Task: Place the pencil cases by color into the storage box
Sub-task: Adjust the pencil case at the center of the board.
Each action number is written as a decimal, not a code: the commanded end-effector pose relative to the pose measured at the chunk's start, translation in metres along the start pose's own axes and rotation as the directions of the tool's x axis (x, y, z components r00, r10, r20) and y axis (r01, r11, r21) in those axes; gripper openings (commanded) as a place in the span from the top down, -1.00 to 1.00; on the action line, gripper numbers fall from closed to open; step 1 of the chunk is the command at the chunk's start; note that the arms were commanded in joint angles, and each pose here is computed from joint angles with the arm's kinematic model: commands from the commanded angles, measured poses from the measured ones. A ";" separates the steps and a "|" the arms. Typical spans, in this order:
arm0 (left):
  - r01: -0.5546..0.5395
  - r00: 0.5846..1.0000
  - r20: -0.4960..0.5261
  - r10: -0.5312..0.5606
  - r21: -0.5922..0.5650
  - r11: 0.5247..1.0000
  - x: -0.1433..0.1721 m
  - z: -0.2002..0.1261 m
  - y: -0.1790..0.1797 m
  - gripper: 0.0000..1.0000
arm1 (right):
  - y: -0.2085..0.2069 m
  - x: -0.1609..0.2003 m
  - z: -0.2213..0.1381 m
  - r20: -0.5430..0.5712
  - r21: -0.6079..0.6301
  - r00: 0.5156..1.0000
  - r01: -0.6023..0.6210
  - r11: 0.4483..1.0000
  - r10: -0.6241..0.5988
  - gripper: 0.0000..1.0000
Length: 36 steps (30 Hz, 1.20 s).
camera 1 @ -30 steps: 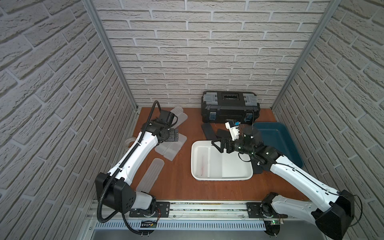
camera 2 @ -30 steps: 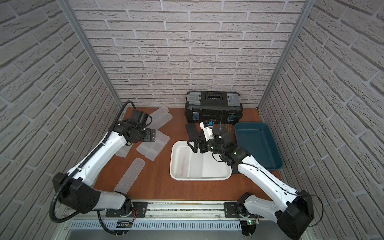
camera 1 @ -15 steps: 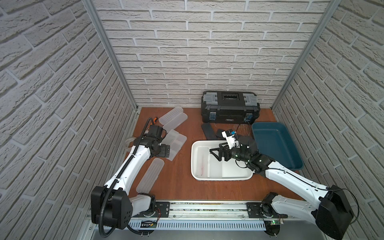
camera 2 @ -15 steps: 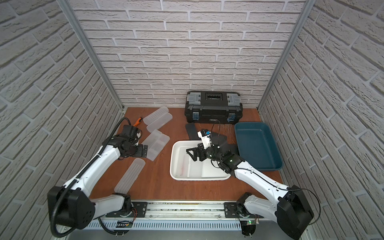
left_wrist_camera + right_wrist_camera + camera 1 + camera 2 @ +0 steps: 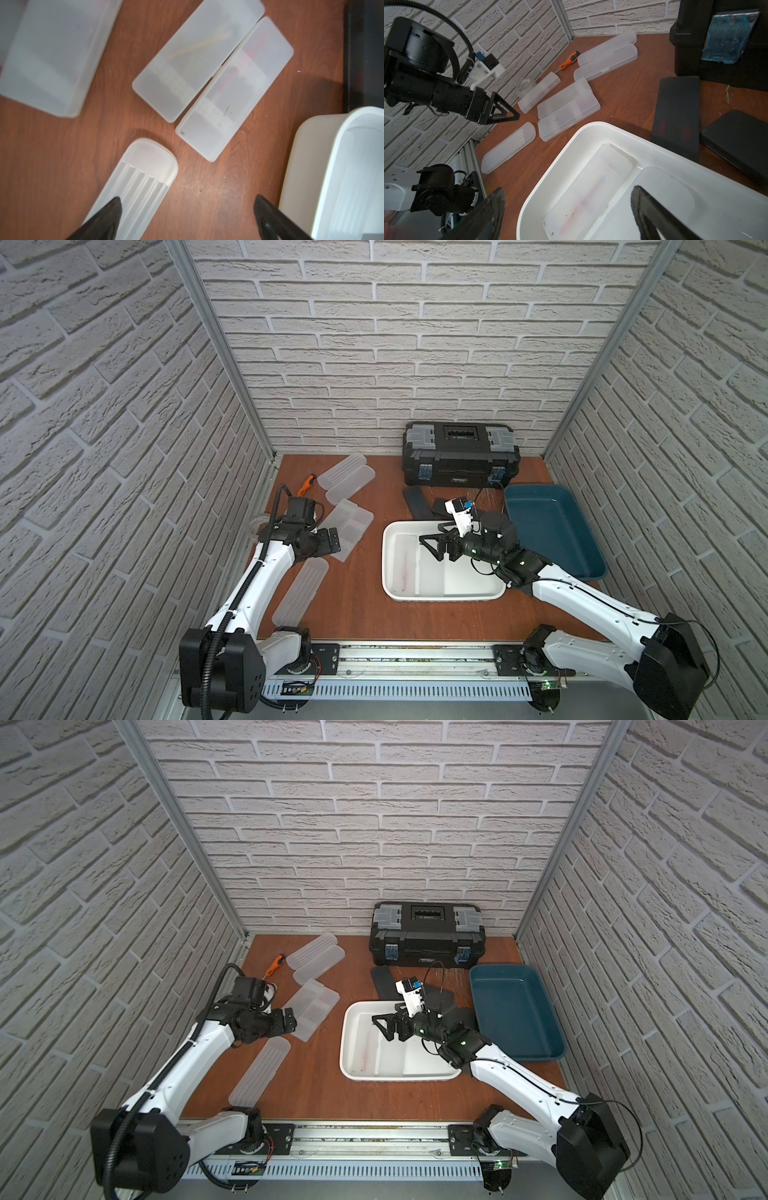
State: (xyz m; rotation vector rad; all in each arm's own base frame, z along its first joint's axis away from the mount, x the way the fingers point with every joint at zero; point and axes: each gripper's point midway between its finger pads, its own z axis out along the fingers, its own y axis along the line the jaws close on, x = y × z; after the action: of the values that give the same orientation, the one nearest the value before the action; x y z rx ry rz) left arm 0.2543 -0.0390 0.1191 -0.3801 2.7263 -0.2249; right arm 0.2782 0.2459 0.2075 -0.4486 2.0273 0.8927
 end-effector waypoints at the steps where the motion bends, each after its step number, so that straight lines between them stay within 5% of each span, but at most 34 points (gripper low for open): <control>1: 0.253 0.966 0.047 -0.252 -0.012 0.967 0.007 -0.008 0.011 -0.96 | 0.005 -0.011 -0.003 0.053 -0.009 0.998 0.029 1.000 -0.028 -0.89; 4: 0.369 0.929 0.056 -0.366 -0.080 0.926 0.022 -0.013 0.027 -0.97 | 0.004 -0.010 -0.002 0.050 -0.003 0.998 0.024 1.000 -0.024 -0.89; 10: 0.637 0.766 0.105 -0.634 -0.248 0.730 0.047 -0.019 0.055 -0.97 | 0.001 -0.008 0.002 0.038 0.008 0.999 0.014 1.000 -0.015 -0.89; 16: 0.871 0.487 0.268 -0.831 -0.213 0.442 0.063 -0.028 0.067 -0.97 | -0.001 -0.007 0.003 0.035 0.017 0.999 0.012 1.000 -0.013 -0.89; 20: 0.947 0.322 0.377 -0.869 -0.145 0.288 0.064 -0.031 0.076 -0.97 | -0.002 -0.006 0.004 0.036 0.018 0.999 0.009 1.000 -0.009 -0.89; 26: 0.970 0.189 0.477 -0.858 -0.226 0.088 0.072 -0.034 0.082 -0.96 | -0.002 -0.007 0.003 0.042 0.019 0.999 0.007 1.000 -0.008 -0.89; 36: 0.992 -0.066 0.465 -0.883 -0.066 -0.109 0.064 0.014 0.068 -0.97 | 0.000 -0.008 0.004 0.065 0.011 0.998 -0.003 1.000 0.002 -0.89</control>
State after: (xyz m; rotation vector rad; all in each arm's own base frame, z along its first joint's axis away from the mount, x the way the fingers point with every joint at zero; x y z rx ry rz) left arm 0.1840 0.0049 0.0803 -2.0757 1.9211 0.1831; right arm 0.2844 0.2431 0.2002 -0.4132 2.0343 0.8592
